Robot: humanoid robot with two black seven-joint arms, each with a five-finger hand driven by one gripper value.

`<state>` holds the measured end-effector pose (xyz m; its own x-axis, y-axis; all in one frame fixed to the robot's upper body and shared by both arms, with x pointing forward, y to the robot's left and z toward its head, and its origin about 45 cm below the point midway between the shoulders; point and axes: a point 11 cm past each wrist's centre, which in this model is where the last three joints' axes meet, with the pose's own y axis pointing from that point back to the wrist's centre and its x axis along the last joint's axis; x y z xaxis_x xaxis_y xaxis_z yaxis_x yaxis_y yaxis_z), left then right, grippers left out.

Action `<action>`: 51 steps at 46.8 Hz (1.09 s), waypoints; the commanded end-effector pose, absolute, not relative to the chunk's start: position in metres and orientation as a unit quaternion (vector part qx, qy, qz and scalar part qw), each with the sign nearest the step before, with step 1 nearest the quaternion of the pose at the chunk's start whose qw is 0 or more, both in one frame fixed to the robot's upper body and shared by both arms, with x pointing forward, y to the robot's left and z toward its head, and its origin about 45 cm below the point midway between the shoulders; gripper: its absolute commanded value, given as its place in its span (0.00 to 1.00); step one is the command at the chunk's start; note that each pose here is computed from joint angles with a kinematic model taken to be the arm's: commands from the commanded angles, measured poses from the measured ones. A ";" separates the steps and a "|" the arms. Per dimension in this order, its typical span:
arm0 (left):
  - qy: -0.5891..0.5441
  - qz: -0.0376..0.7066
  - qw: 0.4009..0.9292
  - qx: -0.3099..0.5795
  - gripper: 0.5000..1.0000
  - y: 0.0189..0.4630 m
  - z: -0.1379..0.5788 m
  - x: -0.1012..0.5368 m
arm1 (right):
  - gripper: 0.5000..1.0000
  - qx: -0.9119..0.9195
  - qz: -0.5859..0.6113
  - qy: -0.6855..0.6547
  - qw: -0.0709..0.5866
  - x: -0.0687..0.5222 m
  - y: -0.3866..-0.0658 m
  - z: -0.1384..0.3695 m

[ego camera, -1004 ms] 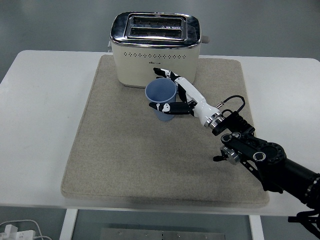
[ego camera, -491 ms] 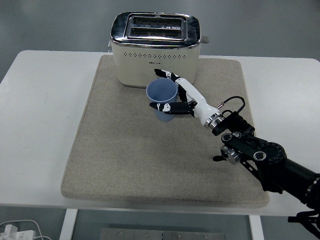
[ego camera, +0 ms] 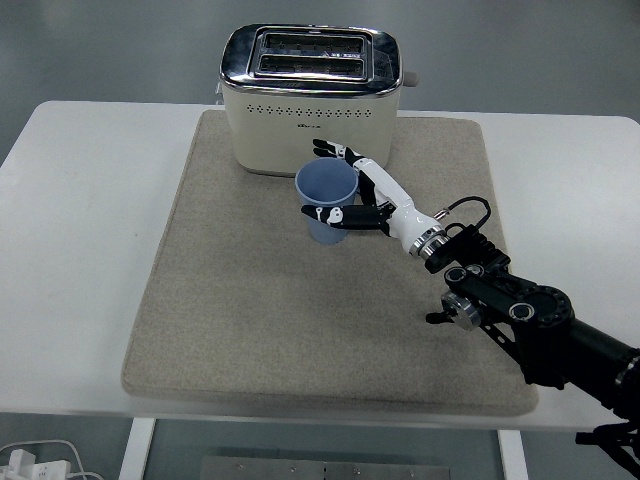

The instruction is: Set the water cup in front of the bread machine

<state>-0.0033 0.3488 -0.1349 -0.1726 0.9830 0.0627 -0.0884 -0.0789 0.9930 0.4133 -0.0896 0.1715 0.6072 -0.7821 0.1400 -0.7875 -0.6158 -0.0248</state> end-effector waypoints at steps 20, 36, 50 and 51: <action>0.498 0.581 0.461 0.449 1.00 0.349 -0.135 -0.003 | 0.85 0.901 0.066 -0.429 0.014 0.414 -0.087 0.175; 0.498 0.582 0.460 0.449 1.00 0.349 -0.135 -0.003 | 0.85 0.902 0.067 -0.426 0.012 0.415 -0.086 0.177; 0.499 0.581 0.460 0.449 1.00 0.349 -0.135 -0.003 | 0.85 0.903 0.074 -0.424 0.008 0.418 -0.084 0.184; 0.498 0.582 0.460 0.449 1.00 0.349 -0.135 -0.003 | 0.85 0.903 0.074 -0.424 0.007 0.418 -0.084 0.184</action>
